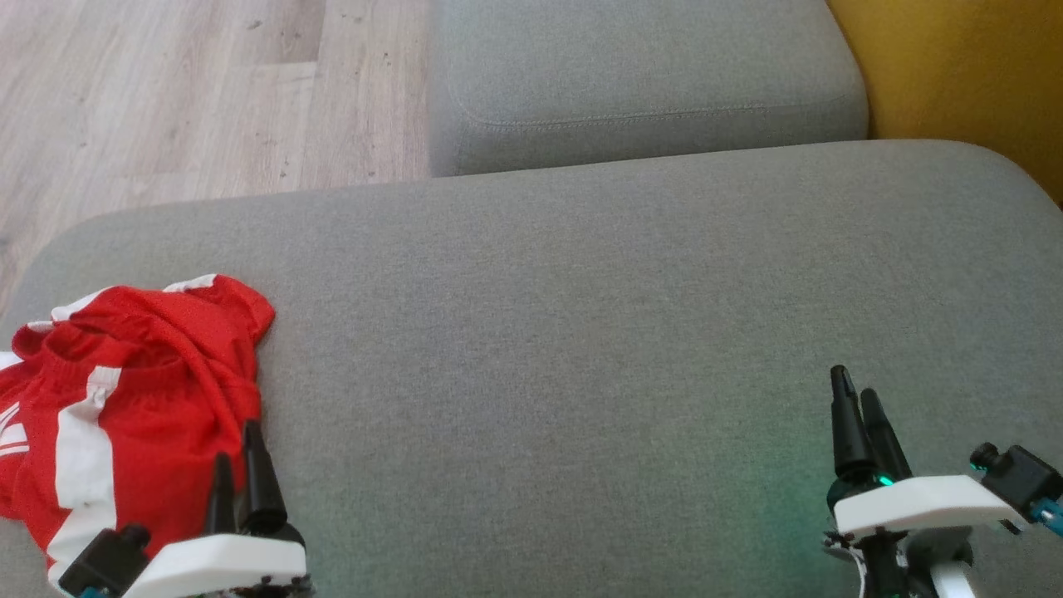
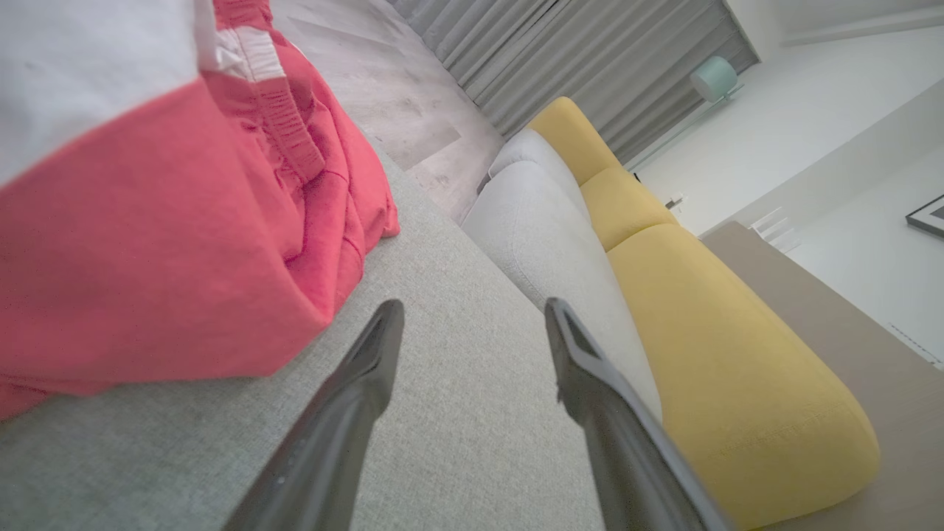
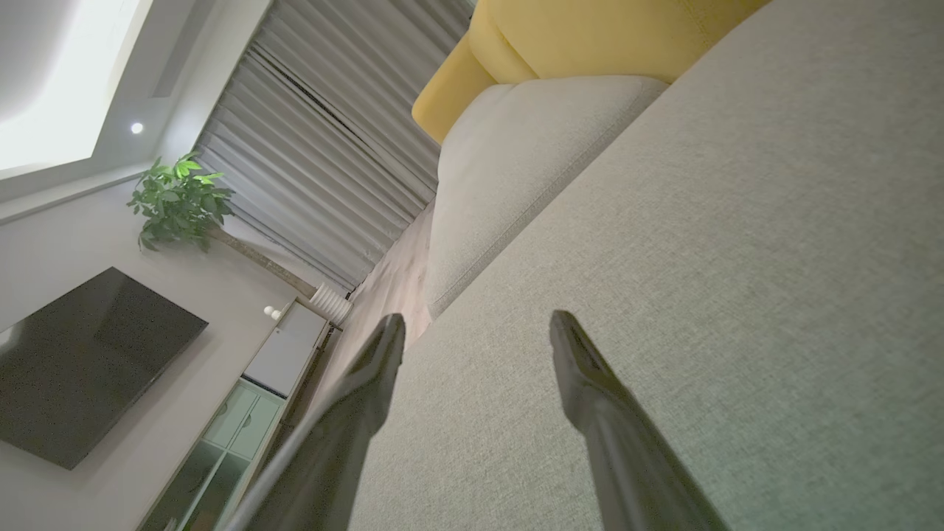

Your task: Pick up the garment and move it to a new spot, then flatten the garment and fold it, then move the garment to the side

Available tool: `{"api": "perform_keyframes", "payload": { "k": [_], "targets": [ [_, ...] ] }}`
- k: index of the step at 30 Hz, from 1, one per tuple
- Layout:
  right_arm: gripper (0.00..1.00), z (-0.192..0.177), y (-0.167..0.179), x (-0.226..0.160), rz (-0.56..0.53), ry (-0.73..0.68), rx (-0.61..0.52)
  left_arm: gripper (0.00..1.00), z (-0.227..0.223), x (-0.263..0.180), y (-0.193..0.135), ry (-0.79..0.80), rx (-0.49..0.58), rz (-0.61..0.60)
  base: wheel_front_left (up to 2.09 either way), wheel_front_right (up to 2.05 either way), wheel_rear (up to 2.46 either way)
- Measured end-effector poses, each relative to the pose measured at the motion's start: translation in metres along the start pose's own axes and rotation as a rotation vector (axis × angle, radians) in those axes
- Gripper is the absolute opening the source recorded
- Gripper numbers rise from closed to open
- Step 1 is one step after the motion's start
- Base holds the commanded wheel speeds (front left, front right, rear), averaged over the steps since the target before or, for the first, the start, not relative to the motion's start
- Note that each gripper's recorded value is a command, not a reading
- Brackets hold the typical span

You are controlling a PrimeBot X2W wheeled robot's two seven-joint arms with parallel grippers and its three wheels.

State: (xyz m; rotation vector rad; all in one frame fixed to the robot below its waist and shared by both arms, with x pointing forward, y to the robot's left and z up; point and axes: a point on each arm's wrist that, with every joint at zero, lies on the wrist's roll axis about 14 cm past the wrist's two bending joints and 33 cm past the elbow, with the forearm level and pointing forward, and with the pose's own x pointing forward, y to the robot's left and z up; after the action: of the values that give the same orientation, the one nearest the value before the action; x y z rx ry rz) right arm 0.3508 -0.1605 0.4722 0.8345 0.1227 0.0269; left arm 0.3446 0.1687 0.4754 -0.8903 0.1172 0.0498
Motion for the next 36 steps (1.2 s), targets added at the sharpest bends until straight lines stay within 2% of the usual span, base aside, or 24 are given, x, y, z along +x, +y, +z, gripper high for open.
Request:
{"api": "perform_keyframes", "payload": {
  "k": [13,36],
  "targets": [
    [1.00,-0.007,0.009,-0.005,0.036,0.007,-0.144,1.00,0.004,-0.002,-0.015,-0.034,0.153,-0.047,0.00,0.00,0.00],
    [1.00,-0.016,0.029,-0.005,0.125,0.001,-0.436,1.00,0.000,-0.009,-0.021,-0.074,0.463,-0.065,0.00,0.00,0.00]
  ]
}}
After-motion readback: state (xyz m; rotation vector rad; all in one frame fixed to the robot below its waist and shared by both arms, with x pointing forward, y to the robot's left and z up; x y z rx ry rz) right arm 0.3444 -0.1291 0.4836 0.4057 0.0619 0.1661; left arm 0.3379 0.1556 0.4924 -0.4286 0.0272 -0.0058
